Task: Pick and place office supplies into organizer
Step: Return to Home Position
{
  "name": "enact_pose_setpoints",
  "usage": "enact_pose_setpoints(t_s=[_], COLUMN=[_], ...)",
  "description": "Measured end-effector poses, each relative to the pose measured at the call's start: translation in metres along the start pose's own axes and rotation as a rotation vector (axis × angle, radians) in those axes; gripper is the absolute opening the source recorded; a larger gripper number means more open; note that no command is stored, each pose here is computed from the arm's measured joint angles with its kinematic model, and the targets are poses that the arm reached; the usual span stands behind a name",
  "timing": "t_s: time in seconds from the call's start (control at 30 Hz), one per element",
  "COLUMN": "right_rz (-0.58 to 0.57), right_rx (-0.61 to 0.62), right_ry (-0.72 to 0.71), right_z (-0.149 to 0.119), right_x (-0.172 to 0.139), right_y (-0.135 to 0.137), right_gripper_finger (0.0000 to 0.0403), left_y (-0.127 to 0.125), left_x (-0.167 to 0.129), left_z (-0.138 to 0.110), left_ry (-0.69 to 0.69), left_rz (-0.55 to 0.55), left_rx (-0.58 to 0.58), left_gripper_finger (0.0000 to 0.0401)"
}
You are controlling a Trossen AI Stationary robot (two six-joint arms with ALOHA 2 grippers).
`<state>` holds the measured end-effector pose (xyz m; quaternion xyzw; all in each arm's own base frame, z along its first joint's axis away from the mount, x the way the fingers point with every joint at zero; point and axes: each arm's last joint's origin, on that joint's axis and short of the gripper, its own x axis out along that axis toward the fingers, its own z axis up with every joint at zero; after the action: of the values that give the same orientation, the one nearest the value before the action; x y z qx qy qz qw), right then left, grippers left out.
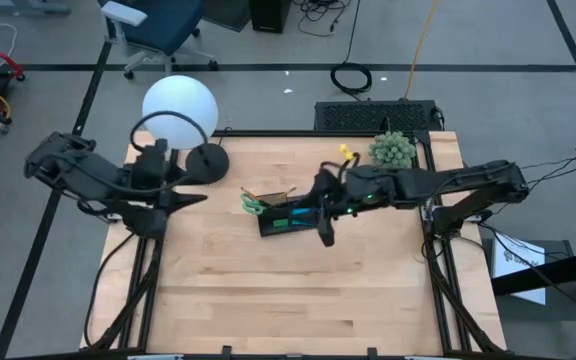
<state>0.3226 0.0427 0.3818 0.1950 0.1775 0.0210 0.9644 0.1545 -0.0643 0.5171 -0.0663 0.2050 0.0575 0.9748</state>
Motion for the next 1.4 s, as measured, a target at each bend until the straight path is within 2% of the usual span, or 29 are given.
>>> enact_pose_setpoints(t_s=[0.2,0.47,0.63,0.87,1.03,1.17,1.27,1.4], right_rz=[-0.066,-0.06,-0.066,-0.087,-0.094,-0.028,-0.017,0.007], right_rx=[-0.058,-0.048,-0.059,-0.088,-0.105,-0.139,-0.144,-0.14], right_ry=[-0.164,-0.306,-0.365,-0.432,-0.473,-0.483,-0.501,-0.586], right_z=[0.018,0.039,0.048,0.058,0.062,0.064,0.061,0.043], right_x=[-0.021,-0.047,-0.07,-0.096,-0.112,-0.126,-0.137,-0.151], right_y=[0.001,-0.005,-0.008,-0.013,-0.014,-0.011,-0.01,-0.016], right_gripper_finger=[0.0076,0.0006,0.0008,0.0002,0.0001,0.0001,0.0001,0.0001], left_y=[-0.001,0.0,0.012,0.022,0.033,0.041,0.047,0.054], left_x=[-0.008,-0.006,-0.016,-0.013,-0.012,-0.016,-0.02,-0.024], left_z=[0.004,-0.001,-0.008,-0.039,-0.063,-0.079,-0.087,-0.098], left_ry=[-0.062,-0.067,-0.182,-0.311,-0.342,-0.385,-0.426,-0.445], left_rz=[-0.005,-0.001,-0.025,-0.06,-0.062,-0.074,-0.08,-0.085], left_rx=[0.048,0.134,0.106,0.059,0.013,-0.013,-0.015,-0.026], left_gripper_finger=[0.0145,0.0145,0.0145,0.0145,0.0145,0.0145,0.0145,0.0145])
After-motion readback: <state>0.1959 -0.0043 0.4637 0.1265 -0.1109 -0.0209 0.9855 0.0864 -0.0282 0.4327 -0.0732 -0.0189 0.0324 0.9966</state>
